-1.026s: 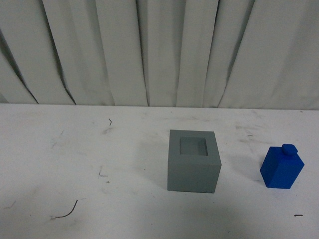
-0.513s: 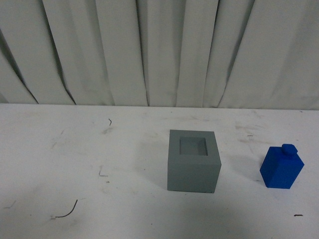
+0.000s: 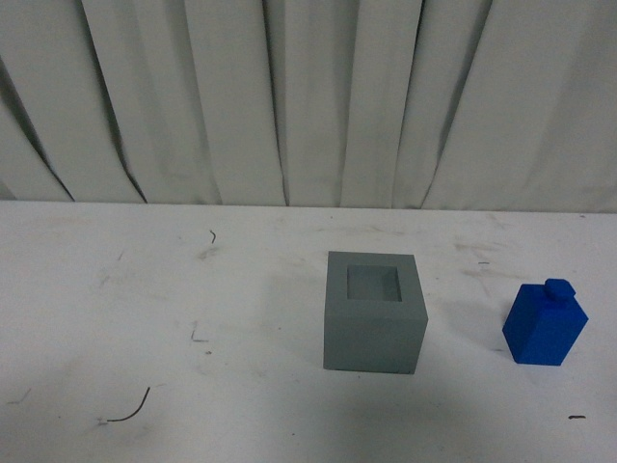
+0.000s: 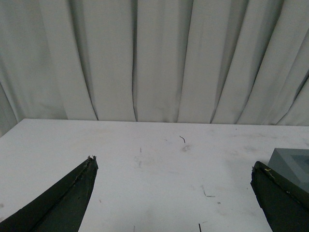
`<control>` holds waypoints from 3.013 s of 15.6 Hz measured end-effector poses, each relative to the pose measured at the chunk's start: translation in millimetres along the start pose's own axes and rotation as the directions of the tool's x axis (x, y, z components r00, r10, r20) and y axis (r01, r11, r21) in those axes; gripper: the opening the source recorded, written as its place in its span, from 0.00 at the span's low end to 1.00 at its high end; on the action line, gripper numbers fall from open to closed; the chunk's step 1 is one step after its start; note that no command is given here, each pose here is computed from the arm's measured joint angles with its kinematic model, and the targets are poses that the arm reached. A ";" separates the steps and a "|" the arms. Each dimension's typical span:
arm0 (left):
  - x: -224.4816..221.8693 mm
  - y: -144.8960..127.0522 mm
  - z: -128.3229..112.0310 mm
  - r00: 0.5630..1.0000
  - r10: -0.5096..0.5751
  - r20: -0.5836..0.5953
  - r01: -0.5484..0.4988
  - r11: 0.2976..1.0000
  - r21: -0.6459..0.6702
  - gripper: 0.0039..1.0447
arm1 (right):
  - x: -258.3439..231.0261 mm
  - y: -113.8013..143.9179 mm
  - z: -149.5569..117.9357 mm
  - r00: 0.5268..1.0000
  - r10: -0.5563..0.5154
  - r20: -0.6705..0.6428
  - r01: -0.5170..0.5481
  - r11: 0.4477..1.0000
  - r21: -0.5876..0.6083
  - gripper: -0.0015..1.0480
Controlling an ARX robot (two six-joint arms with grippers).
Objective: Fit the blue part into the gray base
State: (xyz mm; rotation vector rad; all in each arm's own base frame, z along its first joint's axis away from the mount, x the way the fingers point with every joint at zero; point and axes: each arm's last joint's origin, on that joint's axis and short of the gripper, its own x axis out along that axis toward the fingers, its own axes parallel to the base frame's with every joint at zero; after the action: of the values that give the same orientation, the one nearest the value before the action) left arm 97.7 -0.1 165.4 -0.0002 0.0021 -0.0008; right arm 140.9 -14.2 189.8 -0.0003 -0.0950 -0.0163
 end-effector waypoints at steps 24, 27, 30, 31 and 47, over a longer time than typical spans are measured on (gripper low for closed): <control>0.0 0.0 0.0 1.000 0.000 0.000 0.000 1.000 0.000 0.94 | 274.6 -13.9 -21.2 0.397 0.451 -0.799 -0.917 0.151 -0.370 0.94; 0.0 0.0 0.0 1.000 0.000 0.000 0.000 1.000 0.000 0.94 | 274.0 -9.7 -18.3 0.239 0.424 -0.873 -0.969 0.054 -0.239 0.94; 0.0 0.0 0.0 1.000 0.000 0.000 0.000 1.000 0.000 0.94 | 274.8 3.1 -39.2 0.141 0.386 -0.912 -0.989 0.008 -0.149 0.94; 0.0 0.0 0.0 1.000 0.000 0.000 0.000 1.000 0.000 0.94 | 274.9 6.4 -46.3 0.114 0.378 -0.919 -0.992 0.000 -0.123 0.94; 0.0 0.0 0.0 1.000 0.000 0.000 0.000 1.000 0.000 0.94 | 281.7 20.3 -105.0 0.041 0.325 -0.945 -0.999 0.014 -0.038 0.94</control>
State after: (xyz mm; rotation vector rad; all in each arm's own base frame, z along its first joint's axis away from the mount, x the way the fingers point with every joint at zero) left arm 97.7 -0.1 165.4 -0.0002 0.0021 -0.0008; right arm 431.5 1.4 112.0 -1.0203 0.8716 1.2425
